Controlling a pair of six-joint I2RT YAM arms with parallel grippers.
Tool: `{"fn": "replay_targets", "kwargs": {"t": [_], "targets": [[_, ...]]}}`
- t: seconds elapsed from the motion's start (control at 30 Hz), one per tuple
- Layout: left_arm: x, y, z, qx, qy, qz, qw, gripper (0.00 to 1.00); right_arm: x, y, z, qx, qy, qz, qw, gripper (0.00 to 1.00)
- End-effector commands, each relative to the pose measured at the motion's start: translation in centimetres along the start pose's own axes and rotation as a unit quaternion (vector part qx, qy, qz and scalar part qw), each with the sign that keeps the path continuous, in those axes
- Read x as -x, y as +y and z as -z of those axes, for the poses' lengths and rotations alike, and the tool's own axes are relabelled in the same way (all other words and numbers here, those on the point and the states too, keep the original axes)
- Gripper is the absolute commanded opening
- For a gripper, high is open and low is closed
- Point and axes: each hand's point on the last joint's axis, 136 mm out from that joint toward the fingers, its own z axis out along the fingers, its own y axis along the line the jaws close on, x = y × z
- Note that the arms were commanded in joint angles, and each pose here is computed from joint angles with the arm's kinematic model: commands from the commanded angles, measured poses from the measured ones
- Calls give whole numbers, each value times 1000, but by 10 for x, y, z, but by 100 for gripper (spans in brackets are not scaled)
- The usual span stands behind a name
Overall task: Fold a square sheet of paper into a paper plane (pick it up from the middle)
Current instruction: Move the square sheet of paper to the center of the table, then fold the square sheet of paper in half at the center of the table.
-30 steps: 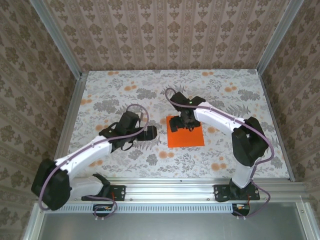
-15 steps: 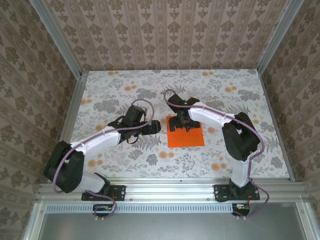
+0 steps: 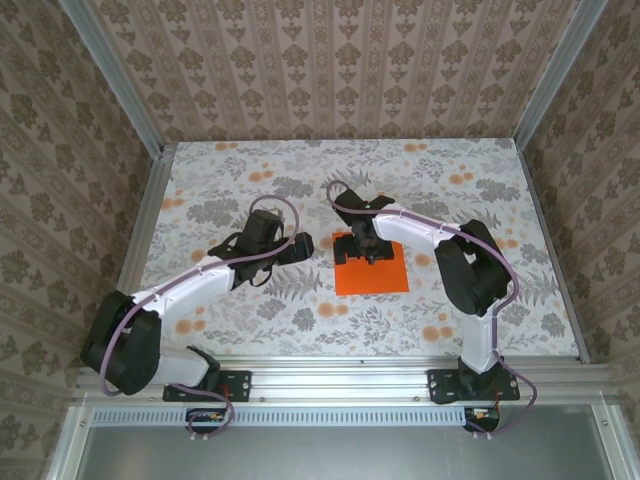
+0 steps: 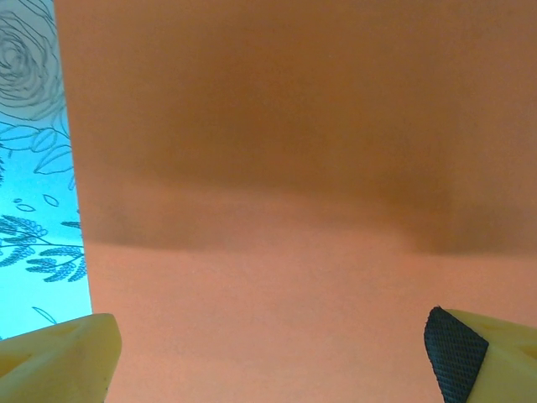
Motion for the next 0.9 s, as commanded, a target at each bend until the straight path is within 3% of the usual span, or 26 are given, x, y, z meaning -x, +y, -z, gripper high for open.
{"fn": "replay_targets", "kwargs": {"t": [0.0, 0.27, 0.87], "targets": [[8, -1, 3, -6, -18, 2, 1000, 100, -11, -2, 0, -12, 28, 17, 999, 96], [1, -17, -6, -40, 12, -12, 999, 100, -9, -6, -7, -20, 33, 21, 999, 98], [-8, -29, -14, -46, 44, -37, 997, 100, -10, -17, -30, -43, 61, -26, 997, 99]]}}
